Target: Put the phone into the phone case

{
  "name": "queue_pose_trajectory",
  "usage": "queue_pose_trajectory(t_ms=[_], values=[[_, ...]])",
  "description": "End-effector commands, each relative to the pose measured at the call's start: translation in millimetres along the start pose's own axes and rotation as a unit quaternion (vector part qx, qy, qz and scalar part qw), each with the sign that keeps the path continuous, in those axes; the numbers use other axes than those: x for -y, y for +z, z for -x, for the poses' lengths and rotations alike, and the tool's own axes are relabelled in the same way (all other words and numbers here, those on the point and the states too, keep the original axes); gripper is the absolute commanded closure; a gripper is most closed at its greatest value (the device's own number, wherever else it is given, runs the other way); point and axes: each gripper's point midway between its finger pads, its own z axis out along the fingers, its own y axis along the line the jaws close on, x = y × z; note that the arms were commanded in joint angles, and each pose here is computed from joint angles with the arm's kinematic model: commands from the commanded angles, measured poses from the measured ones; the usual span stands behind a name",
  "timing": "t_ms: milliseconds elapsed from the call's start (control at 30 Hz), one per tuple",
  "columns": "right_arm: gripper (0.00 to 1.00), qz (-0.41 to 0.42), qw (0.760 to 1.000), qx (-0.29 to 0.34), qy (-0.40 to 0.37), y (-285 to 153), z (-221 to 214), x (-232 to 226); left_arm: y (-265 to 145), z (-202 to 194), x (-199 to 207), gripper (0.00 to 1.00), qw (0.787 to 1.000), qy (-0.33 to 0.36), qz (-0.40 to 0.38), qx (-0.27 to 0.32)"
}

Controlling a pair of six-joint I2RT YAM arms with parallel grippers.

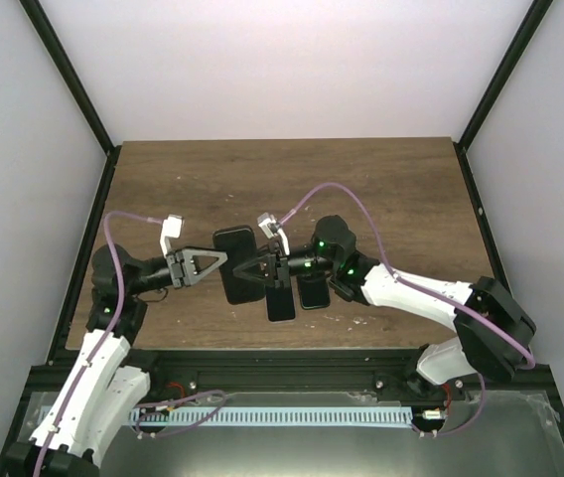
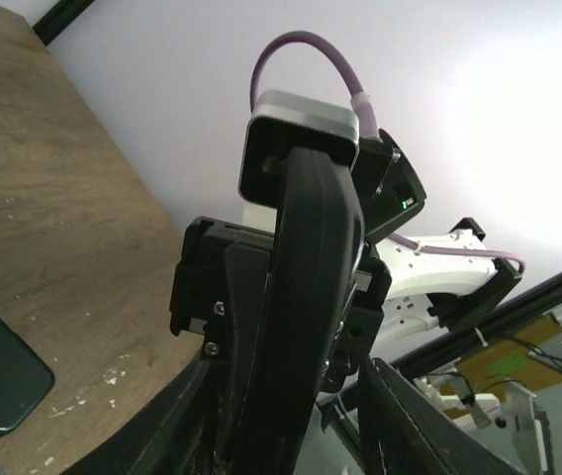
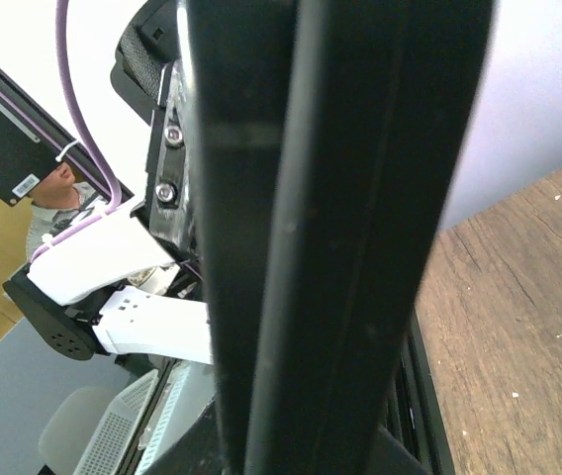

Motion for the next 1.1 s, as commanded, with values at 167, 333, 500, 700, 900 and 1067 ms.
queue_pose_trajectory(t_ms=[167,333,500,700,900,1067], values=[[0.92,0.034,0.998,0.035,-0.047,6,34,-29,6,-5,0,0.83,1.0,0.015,-0.012,-0.003],[0.81,0.01,0.998,0.038,-0.047,2,35,-27,6,-5,2,1.0,0.999,0.028,-0.013,-0.006],[0.65,-0.018,0.997,0.055,-0.044,-9,42,-31,7,-5,9,1.0,0.999,0.045,-0.021,-0.018],[0.49,-0.047,0.996,0.081,-0.002,-24,59,-31,4,-11,19,1.0,0.996,0.079,-0.03,-0.036],[0.5,-0.053,0.995,0.083,0.018,-26,71,-37,2,-18,28,1.0,0.992,0.106,-0.045,-0.05],[0.62,-0.043,0.996,0.081,0.019,-25,77,-41,1,-24,30,1.0,0.991,0.108,-0.053,-0.066]])
